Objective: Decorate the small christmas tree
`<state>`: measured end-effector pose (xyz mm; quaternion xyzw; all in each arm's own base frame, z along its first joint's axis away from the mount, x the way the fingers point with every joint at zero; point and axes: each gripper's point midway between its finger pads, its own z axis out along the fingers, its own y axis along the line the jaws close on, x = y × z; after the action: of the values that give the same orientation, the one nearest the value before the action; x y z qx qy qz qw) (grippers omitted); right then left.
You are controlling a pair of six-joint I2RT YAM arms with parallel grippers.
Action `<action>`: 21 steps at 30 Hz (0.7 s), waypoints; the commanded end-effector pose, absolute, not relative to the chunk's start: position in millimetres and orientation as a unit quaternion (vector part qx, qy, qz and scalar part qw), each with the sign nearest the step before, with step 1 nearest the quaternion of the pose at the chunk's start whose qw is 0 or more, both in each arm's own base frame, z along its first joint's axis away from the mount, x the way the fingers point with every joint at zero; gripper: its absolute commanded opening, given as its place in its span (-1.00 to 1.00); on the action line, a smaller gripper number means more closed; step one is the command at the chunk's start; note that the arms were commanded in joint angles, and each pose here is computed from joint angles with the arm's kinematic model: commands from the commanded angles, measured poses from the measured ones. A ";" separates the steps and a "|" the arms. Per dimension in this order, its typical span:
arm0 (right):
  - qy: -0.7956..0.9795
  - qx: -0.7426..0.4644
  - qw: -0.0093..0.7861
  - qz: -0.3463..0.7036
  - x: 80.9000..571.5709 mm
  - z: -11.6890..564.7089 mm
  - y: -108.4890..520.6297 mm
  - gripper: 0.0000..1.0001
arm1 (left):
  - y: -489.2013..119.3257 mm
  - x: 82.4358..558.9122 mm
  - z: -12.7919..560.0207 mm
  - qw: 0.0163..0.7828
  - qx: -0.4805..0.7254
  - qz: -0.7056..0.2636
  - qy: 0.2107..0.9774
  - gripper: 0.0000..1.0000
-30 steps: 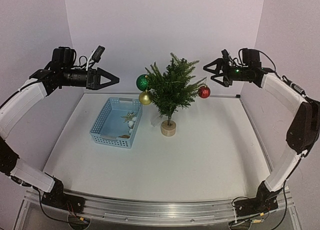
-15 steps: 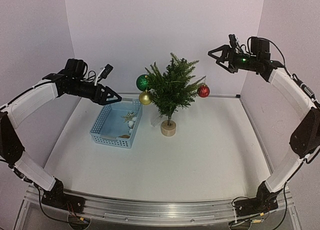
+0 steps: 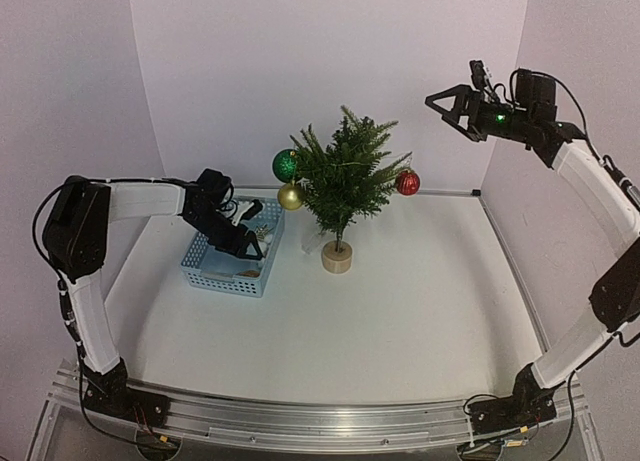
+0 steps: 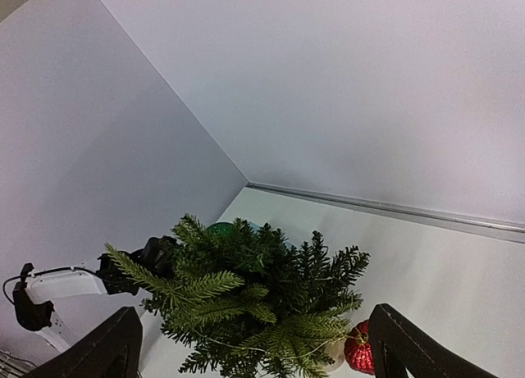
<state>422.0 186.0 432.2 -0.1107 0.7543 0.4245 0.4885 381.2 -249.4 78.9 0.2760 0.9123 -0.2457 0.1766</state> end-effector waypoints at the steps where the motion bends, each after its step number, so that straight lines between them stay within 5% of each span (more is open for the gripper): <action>1: 0.740 -0.128 0.510 0.419 407.4 446.2 185.6 0.90 | -247.0 430.4 84.1 0.221 0.229 -0.219 0.922 0.12; 14: 0.751 -0.117 0.502 0.412 401.4 430.5 181.6 0.90 | -267.2 454.0 61.0 0.207 0.198 -0.258 0.923 -0.07; 21: 0.754 -0.111 0.496 0.416 400.2 426.7 181.9 0.90 | -270.6 465.2 59.2 0.214 0.199 -0.255 0.922 -0.57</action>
<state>413.6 181.9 406.7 -0.1018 0.7704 0.4139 0.4742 447.0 -260.6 39.1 0.1958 0.9329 -0.2424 0.1805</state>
